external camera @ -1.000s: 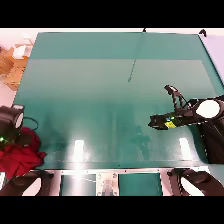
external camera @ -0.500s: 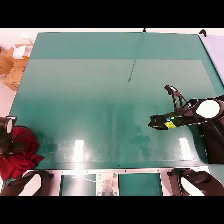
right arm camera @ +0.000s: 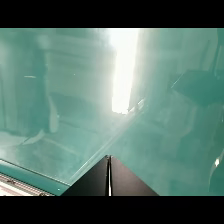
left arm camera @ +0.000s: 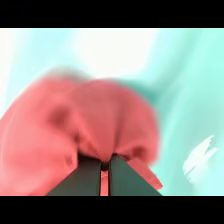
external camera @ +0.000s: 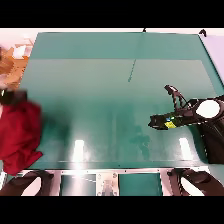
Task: Fold the shirts.
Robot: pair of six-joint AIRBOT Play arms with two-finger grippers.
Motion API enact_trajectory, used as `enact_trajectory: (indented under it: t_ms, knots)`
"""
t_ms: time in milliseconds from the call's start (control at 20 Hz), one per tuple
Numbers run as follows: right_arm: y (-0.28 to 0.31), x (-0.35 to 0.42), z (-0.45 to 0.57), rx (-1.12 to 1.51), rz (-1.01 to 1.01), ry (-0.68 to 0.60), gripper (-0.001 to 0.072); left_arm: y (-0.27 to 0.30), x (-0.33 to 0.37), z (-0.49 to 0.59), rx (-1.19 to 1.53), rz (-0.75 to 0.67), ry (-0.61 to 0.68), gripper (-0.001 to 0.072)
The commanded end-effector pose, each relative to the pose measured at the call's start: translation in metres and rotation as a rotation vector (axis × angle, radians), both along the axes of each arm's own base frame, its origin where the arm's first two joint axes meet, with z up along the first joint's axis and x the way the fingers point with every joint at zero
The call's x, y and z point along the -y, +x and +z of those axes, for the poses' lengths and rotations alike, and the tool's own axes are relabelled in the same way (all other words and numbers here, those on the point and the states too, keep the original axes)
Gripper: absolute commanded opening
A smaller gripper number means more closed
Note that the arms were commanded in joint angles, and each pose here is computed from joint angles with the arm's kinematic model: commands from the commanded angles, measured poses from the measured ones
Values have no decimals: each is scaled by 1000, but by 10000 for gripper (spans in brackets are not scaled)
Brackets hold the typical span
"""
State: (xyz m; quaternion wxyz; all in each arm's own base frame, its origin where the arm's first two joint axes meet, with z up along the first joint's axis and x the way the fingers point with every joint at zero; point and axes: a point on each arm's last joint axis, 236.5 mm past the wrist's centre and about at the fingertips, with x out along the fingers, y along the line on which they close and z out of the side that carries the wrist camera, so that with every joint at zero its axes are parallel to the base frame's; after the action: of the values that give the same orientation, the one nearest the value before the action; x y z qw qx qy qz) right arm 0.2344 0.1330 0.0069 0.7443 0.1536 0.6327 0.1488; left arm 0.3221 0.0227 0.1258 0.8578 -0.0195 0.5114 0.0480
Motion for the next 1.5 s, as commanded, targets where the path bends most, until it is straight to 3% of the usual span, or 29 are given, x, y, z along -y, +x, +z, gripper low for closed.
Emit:
enact_trajectory:
  t_ms: [0, 150, 300, 500, 600, 650, 700, 750, 900, 1200, 1450]
  knots:
    - [0, 0, 0, 0, 0, 0, 20, 24, 160, 139, 393, -338, -318, 17]
    - [0, 0, 0, 0, 0, 0, 20, 15, 261, 163, 471, -543, -467, 17]
    - [0, 0, 0, 0, 0, 0, 20, 9, 352, 119, 369, -685, -550, 17]
    - [0, 0, 0, 0, 0, 0, 20, -5, 463, 33, 183, -806, -718, 18]
    - [0, 0, 0, 0, 0, 0, 20, -10, 487, 9, 116, -826, -794, 20]
    - [0, 0, 0, 0, 0, 0, 20, -8, 486, 2, 106, -831, -789, 60]
    - [0, 0, 0, 0, 0, 0, 20, -2, 479, 1, 105, -830, -777, 377]
    - [0, 0, 0, 0, 0, 0, 20, 5, 465, 5, 85, -825, -773, 603]
    - [0, 0, 0, 0, 0, 0, 20, 34, 374, 24, -3, -769, -677, 607]
    - [0, 0, 0, 0, 0, 0, 20, 65, 125, -1, -149, -330, -336, 607]
    - [14, 0, 3, 57, -25, 5, 20, 75, 77, -86, -193, -180, -350, 607]
